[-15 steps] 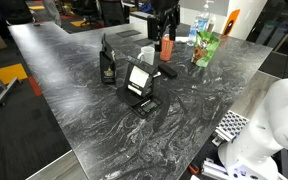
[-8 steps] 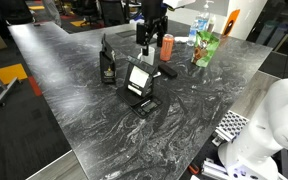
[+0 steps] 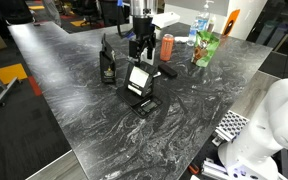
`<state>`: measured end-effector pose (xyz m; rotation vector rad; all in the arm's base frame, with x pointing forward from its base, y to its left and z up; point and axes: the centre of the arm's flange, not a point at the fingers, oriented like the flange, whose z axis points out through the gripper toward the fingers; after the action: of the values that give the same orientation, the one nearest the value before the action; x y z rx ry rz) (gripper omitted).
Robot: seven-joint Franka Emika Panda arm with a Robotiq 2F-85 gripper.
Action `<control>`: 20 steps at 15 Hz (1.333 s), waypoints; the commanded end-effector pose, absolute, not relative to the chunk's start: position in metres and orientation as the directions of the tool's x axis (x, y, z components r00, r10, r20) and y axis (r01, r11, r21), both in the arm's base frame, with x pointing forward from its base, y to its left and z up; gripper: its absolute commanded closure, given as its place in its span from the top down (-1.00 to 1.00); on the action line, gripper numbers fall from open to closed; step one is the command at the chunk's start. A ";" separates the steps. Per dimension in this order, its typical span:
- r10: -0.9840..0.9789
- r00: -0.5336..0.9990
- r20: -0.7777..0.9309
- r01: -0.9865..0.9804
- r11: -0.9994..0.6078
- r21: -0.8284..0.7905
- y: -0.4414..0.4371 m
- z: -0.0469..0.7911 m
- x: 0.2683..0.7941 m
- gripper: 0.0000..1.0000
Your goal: Remove the black packet from the scale, put it on the table and press the left button on the scale
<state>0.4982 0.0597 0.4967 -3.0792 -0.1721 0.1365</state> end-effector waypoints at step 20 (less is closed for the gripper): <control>-0.080 0.996 -0.038 -0.084 -0.991 -0.107 0.013 0.488 0.436 -0.97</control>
<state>0.4743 0.0306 0.4892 -3.0295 -0.0164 0.0997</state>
